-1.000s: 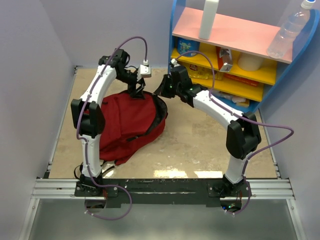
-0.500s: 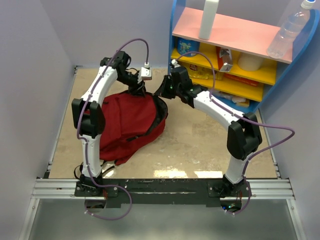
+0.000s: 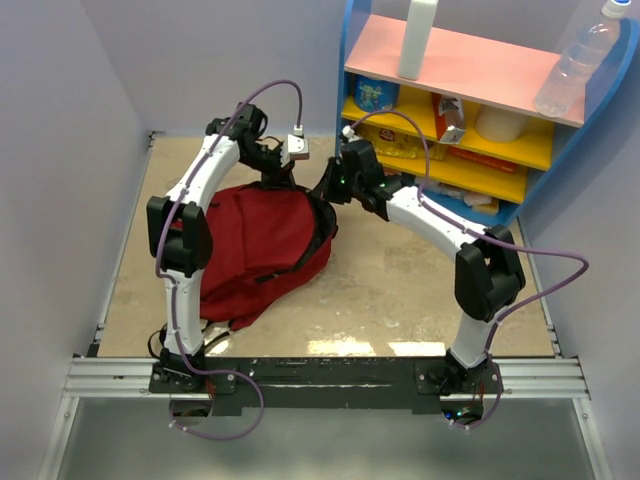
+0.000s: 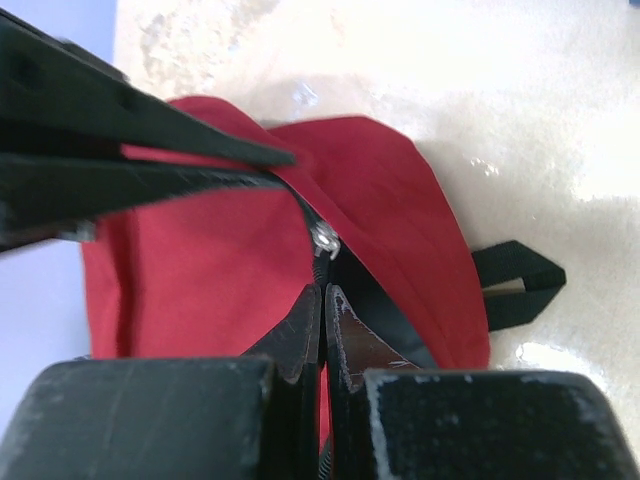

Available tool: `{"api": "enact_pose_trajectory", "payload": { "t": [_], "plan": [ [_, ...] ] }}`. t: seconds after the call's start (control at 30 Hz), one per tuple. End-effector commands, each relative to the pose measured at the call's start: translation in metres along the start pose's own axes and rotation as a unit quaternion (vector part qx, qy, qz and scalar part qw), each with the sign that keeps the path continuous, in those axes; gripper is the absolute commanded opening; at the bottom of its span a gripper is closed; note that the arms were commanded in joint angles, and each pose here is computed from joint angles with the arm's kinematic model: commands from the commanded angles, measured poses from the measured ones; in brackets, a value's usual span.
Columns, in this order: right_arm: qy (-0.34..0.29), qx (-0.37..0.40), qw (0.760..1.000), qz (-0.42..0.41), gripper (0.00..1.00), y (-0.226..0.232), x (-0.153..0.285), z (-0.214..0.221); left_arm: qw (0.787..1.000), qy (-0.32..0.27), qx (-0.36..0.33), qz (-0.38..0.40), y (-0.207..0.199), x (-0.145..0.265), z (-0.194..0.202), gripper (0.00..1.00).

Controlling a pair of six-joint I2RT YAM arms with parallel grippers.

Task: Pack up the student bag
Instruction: Zip the student bag at the center of the board.

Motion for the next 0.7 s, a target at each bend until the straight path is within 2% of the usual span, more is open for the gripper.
{"api": "enact_pose_trajectory", "payload": {
  "t": [0.0, 0.2, 0.43, 0.67],
  "plan": [
    [-0.022, 0.011, 0.999, -0.023, 0.0, 0.006, 0.015, -0.003, 0.998, -0.023, -0.033, -0.052, 0.006, 0.016, -0.029, 0.0],
    [-0.027, 0.02, 0.999, 0.004, 0.0, -0.007, 0.018, -0.002, 0.994, -0.002, -0.018, -0.109, 0.017, 0.019, -0.027, 0.0],
    [-0.038, 0.019, 0.999, 0.008, 0.0, -0.013, 0.028, -0.009, 0.978, 0.024, -0.015, -0.206, 0.033, 0.029, -0.028, 0.0],
    [-0.033, 0.017, 0.999, 0.01, 0.0, -0.02, 0.026, -0.015, 0.964, 0.044, 0.029, -0.261, 0.05, 0.039, -0.018, 0.0]
  ]
}}
Point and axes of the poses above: each gripper's point midway between its finger pads, its own x axis back along the fingers, its own y axis along the line the jaws close on, z = x × y, the point moved 10 cm from there along x, back along the fingers, and after that the axes turned 4 degrees about -x, right-handed, at the moved point
